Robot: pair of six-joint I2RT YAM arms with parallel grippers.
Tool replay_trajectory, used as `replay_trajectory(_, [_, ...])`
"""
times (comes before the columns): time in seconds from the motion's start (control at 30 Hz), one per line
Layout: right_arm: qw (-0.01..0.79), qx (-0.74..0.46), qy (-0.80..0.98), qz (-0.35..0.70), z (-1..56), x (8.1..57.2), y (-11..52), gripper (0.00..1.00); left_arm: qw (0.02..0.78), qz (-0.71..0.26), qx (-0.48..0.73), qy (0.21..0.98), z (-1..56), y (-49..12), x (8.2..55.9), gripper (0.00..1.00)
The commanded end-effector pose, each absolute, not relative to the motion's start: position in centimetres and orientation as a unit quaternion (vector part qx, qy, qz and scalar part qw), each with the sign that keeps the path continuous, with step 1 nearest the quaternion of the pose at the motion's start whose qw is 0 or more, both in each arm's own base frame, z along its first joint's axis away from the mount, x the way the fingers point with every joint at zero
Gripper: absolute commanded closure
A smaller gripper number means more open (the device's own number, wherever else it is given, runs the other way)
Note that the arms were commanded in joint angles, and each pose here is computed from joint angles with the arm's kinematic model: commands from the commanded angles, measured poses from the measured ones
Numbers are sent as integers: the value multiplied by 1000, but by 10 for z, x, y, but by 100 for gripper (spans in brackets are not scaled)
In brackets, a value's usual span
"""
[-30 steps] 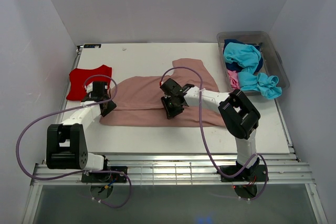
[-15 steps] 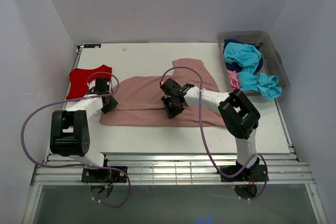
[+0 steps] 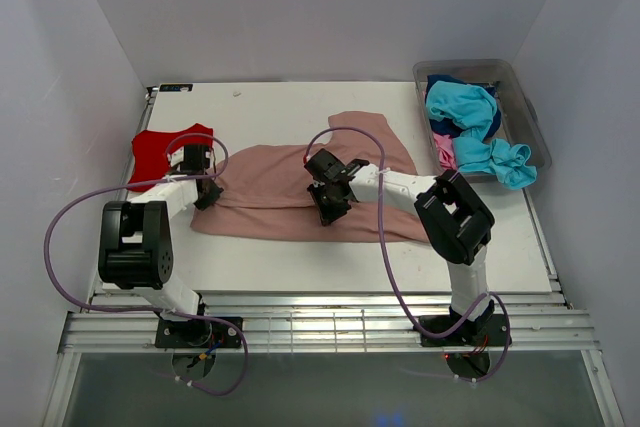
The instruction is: Fold and stack the t-shirts
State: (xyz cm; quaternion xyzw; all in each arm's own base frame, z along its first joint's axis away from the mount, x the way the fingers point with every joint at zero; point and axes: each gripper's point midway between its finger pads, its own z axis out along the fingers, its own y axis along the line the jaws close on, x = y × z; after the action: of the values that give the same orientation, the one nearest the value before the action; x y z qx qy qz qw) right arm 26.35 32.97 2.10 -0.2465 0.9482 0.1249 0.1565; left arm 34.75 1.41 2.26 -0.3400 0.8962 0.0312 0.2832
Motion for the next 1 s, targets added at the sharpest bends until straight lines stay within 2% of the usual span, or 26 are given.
replay_trajectory(0.0, [66,-259,960,78,-23,228,303,75,311,25,-345,885,40,14,366,100])
replay_trajectory(0.37, [59,-261,961,74,-27,225,301,82,346,-3,-349,871,84,9,402,100])
replay_trajectory(0.67, [57,-262,961,73,-28,225,301,83,302,15,-357,884,45,9,405,100])
replay_trajectory(0.7, [58,-262,961,72,-27,226,301,83,304,15,-356,883,47,10,408,88])
replay_trajectory(0.8, [60,-263,960,74,-25,226,302,83,313,33,-364,876,51,17,410,65])
replay_trajectory(0.83, [60,-263,960,72,-25,226,301,83,320,36,-371,871,56,19,410,54])
replay_trajectory(0.97, [74,-258,961,66,-17,231,299,83,368,39,-390,843,93,29,413,47])
